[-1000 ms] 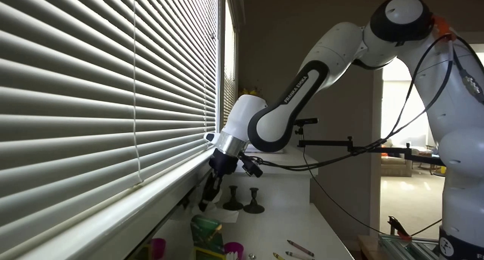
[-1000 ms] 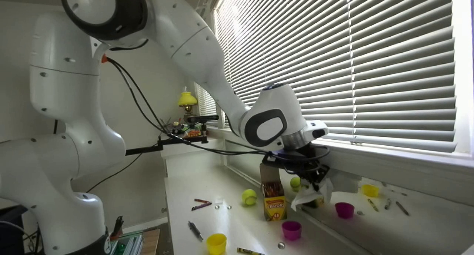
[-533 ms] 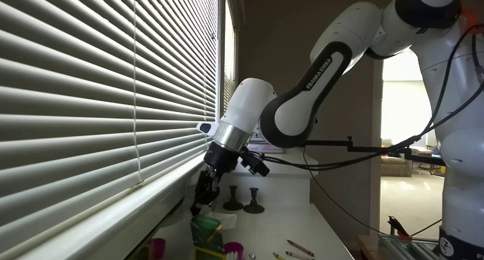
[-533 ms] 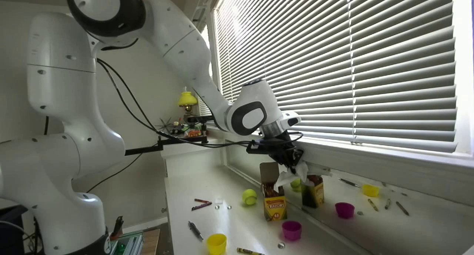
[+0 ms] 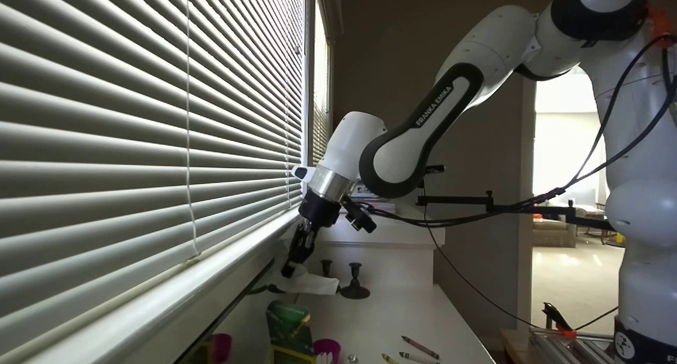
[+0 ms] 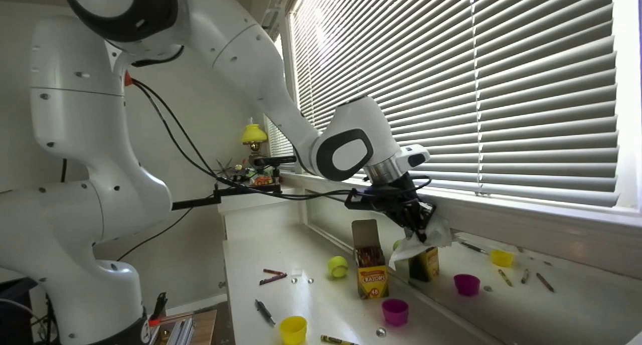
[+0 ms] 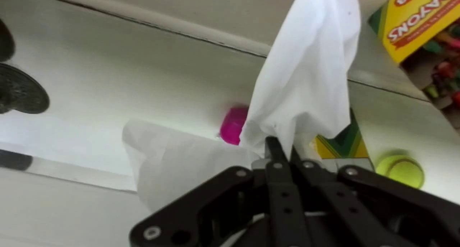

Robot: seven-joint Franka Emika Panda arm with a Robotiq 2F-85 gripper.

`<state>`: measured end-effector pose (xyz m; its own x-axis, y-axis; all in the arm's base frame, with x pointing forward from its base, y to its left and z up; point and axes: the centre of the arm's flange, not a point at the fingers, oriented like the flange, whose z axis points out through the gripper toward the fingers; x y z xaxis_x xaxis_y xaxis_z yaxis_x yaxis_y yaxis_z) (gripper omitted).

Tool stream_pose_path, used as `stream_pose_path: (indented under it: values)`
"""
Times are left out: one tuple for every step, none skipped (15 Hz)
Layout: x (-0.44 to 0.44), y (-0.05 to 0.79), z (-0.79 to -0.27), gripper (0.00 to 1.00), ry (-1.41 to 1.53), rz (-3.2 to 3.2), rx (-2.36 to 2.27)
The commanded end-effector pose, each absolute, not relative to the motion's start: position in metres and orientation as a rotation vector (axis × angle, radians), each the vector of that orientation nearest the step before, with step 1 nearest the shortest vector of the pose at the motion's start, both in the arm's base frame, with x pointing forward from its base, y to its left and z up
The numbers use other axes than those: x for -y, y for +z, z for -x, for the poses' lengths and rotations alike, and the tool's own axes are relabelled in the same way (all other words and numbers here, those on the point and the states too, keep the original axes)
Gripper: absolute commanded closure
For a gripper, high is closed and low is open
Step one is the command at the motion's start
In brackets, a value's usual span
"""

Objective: Use the napkin to wipe the reflective part below the window

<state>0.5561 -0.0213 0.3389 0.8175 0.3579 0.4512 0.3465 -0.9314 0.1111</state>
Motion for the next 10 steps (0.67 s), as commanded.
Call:
stream_pose_path:
  values:
    - [0.063,0.349,-0.557,1.0,0.701,-2.973,-0.479]
    - [0.073,0.349,-0.559,1.0,0.688,-2.975,-0.451]
    - [0.08,0.349,-0.56,1.0,0.679,-2.981,-0.434]
    - [0.085,0.348,-0.559,1.0,0.662,-2.982,-0.423]
    - [0.085,0.346,-0.556,1.0,0.64,-2.986,-0.425]
    - [0.082,0.345,-0.55,1.0,0.607,-2.984,-0.436]
    - [0.077,0.343,-0.542,1.0,0.575,-3.012,-0.457]
    - [0.07,0.341,-0.533,1.0,0.529,-3.052,-0.457]
    - [0.061,0.34,-0.521,1.0,0.471,-3.062,-0.487]
    - [0.052,0.338,-0.513,1.0,0.424,-3.07,-0.505]
